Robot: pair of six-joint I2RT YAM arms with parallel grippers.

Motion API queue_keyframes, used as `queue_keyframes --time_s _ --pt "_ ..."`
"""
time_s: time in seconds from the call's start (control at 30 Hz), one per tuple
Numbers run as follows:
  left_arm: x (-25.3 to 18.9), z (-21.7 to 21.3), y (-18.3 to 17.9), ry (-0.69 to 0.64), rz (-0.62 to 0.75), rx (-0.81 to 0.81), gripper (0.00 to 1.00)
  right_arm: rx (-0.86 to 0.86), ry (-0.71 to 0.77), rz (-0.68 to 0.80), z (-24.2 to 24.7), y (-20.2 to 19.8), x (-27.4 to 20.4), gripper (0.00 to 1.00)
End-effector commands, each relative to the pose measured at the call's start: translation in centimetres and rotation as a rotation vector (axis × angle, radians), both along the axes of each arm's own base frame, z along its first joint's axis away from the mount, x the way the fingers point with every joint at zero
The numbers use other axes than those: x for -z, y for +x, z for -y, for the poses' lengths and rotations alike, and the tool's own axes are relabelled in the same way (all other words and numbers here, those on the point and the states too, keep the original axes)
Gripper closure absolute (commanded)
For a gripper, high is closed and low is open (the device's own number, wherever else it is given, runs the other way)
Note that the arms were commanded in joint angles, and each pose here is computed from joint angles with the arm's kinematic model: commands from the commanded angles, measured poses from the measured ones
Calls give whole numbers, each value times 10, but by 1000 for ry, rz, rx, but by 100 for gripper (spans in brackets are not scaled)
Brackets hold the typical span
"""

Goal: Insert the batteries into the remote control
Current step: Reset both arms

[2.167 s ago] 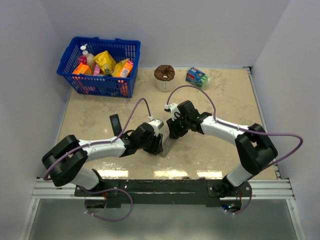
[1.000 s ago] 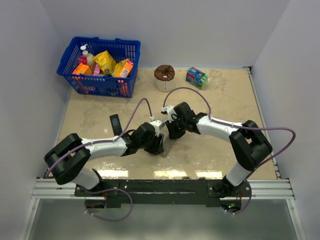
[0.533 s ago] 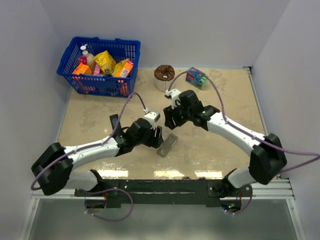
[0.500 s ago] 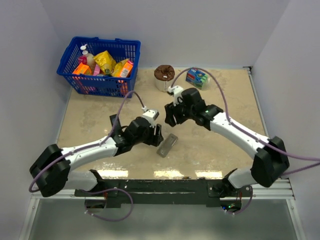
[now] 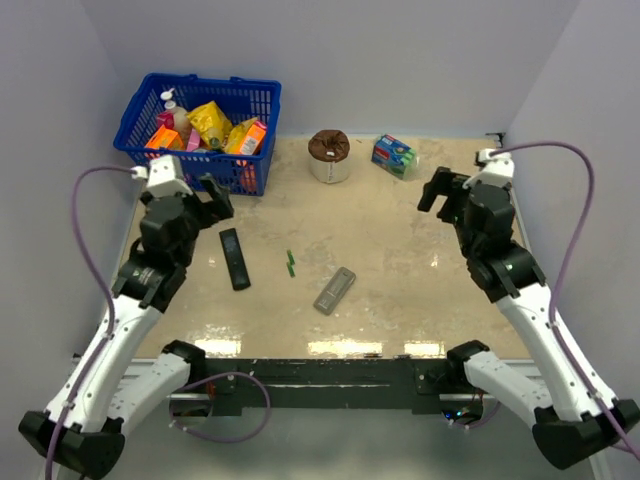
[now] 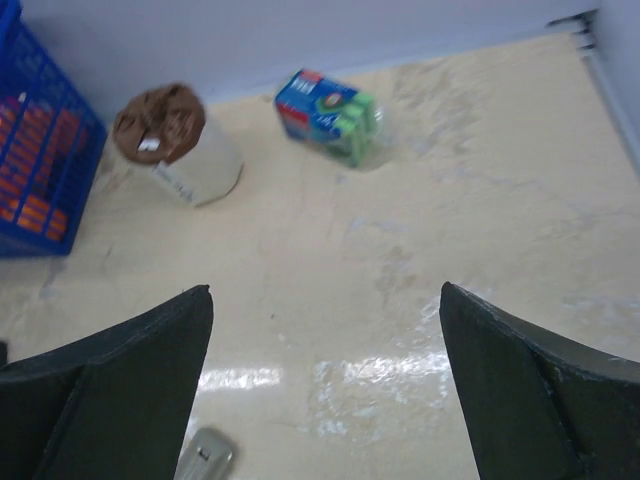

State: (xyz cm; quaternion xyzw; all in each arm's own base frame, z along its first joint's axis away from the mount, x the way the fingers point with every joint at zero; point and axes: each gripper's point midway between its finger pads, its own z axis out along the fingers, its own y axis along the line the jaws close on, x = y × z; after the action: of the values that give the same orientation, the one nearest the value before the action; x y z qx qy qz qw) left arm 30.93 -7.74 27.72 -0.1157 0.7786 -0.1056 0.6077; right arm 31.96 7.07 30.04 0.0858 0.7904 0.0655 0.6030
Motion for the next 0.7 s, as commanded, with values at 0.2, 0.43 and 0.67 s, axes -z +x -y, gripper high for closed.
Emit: queue_keyframes --time_s 0.2,0.43,0.67 --pt "-133 -100 -58 137 339 -345 0 339 59 387 87 -70 -108 2" --pt "-185 -127 -110 84 593 -432 0 278 22 522 92 -99 -140 2" --pt "-181 -128 -112 73 573 -433 0 251 8 557 92 -108 -151 2"
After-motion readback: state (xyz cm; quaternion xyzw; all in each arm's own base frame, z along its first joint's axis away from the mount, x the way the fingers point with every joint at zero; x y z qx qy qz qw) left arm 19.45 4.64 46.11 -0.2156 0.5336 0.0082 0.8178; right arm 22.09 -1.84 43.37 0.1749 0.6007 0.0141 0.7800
